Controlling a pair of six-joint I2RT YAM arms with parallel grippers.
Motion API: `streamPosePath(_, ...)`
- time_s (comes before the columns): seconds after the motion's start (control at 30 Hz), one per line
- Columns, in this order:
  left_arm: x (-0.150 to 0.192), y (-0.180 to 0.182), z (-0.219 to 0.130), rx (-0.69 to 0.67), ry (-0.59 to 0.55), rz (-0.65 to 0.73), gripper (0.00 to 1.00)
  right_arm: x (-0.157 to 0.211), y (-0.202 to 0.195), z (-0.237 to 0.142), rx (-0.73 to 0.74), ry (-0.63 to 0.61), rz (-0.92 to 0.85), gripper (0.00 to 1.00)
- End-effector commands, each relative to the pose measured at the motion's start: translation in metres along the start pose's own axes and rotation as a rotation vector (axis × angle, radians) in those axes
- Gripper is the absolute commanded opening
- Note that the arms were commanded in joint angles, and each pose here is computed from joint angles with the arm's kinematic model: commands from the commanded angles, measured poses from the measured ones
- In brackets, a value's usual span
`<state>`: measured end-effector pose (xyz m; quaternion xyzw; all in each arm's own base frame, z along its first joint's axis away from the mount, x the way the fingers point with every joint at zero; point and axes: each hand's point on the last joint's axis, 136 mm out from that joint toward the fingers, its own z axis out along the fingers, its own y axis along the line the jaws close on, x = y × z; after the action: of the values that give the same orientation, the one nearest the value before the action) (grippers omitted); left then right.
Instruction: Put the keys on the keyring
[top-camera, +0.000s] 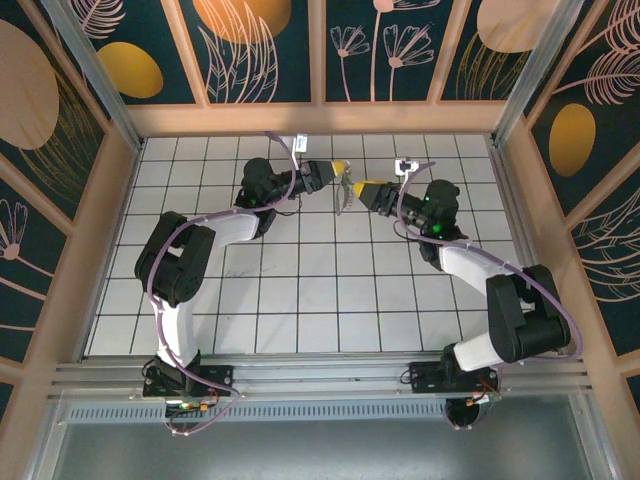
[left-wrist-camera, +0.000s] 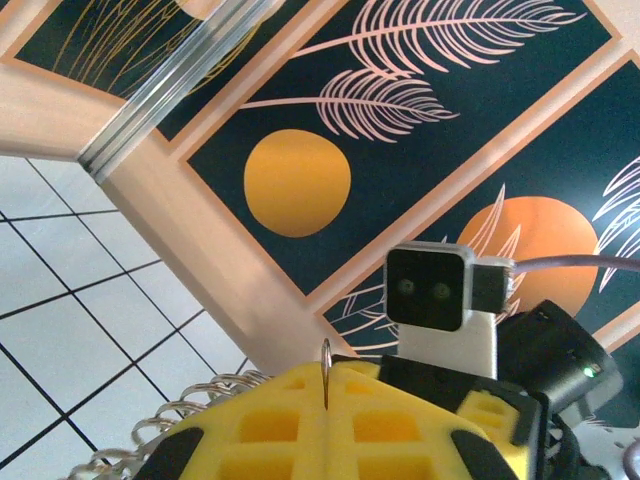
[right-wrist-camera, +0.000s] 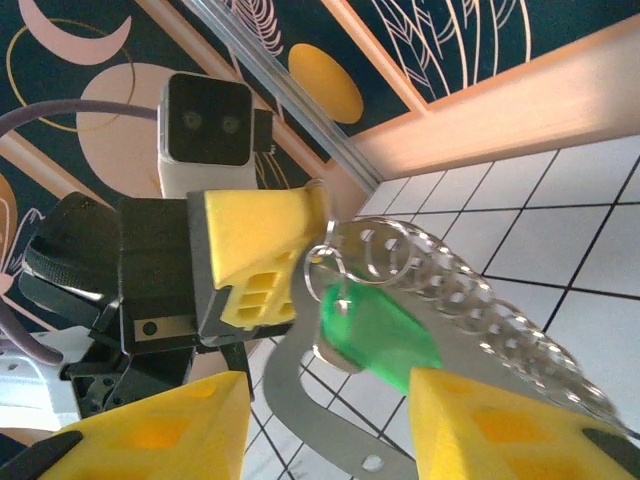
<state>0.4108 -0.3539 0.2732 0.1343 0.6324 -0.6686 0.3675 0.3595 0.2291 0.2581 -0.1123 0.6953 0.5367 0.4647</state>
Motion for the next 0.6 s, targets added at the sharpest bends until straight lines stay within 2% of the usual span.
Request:
streamPosePath(0.0,-0.017,-0.028,-0.001,0.046,-0.037,0.056,0.0,-0.014,0.007,0.005,0.029,-0.039,-0.091,0.46)
streamPosePath(0.37,-0.018,-0.03,0.0,0.047,-0.039,0.059,0.0,-0.012,0.008,0.027,0.013,-0.002,-0.095,0.45)
streamPosePath(0.57,-0.019,-0.031,0.001,0.048,-0.042,0.061,0.0,-0.002,0.003,0.032,0.029,0.031,-0.099,0.41)
